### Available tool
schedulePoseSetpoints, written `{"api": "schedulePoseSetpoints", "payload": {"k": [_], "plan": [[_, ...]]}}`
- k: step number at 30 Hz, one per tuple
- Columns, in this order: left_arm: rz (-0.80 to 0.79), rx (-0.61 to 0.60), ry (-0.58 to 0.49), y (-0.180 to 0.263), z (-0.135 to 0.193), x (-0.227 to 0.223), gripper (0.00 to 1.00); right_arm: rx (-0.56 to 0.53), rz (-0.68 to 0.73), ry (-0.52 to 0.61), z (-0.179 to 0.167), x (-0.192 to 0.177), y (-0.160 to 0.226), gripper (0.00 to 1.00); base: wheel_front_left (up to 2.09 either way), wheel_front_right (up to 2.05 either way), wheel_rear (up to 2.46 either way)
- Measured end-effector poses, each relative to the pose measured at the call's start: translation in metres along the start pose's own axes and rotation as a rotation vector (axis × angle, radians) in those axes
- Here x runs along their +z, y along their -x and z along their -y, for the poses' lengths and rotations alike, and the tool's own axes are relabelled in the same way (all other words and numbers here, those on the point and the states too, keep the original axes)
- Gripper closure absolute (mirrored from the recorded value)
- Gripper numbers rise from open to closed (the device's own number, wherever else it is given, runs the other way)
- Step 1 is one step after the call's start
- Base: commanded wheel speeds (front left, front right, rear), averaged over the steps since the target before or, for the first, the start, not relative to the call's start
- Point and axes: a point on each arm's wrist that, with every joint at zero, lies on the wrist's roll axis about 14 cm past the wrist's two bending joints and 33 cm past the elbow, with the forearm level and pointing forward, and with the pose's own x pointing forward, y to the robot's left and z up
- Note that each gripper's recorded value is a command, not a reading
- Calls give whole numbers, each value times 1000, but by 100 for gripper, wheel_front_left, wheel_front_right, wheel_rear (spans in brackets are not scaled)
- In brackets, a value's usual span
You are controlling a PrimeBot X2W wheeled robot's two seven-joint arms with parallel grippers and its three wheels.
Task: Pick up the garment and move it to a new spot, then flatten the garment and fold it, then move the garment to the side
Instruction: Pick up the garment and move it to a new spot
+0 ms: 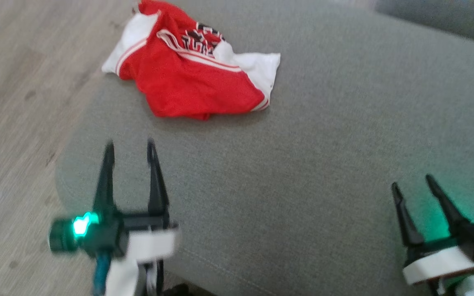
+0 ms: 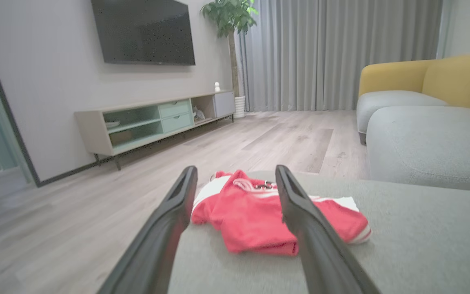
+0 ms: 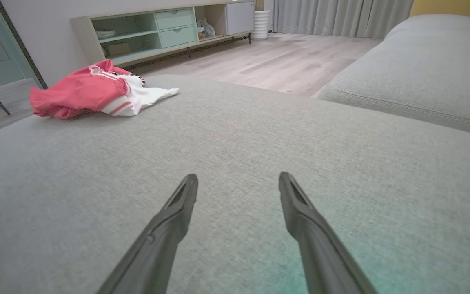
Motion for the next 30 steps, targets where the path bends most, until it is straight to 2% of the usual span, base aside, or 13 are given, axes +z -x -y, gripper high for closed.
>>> {"api": "schedulePoseSetpoints", "payload": {"k": [3, 6, 10, 16, 19, 22, 24, 25, 26, 27, 30], "plan": [[65, -45, -41, -39, 10, 16, 0, 7, -16, 21, 16, -9, -7, 0, 0, 0, 0], [44, -110, -101, -74, 20, 4, 0, 4, -26, 36, 32, -18, -13, 0, 0, 0, 0], [-89, -172, -180, -121, 30, -28, 0, -6, -8, 60, 53, -19, -19, 0, 0, 0, 0], [-316, -216, -145, -185, 55, -63, 0, -43, 6, 86, 83, -23, -16, 0, 0, 0, 0], [-525, -182, -127, -189, 49, -107, 0, -50, 15, 95, 91, -25, -14, 0, 0, 0, 0], [-751, -162, -149, -167, 39, -158, 0, -60, 21, 98, 98, -25, -14, 0, 0, 0, 0], [-831, -161, -92, -156, 40, -176, 0, -66, 23, 99, 101, -25, -14, 0, 0, 0, 0], [-839, -162, -74, -157, 41, -178, 22, -68, 23, 100, 102, -26, -13, 0, 0, 0, 0], [-829, -158, -66, -161, 41, -177, 70, -68, 24, 99, 102, -26, -14, 0, 0, 0, 0], [-810, -153, -52, -166, 42, -175, 100, -68, 25, 99, 102, -26, -14, 0, 0, 0, 0], [-742, -154, -33, -171, 44, -170, 100, -65, 26, 99, 102, -26, -15, 0, 0, 0, 0]]}}
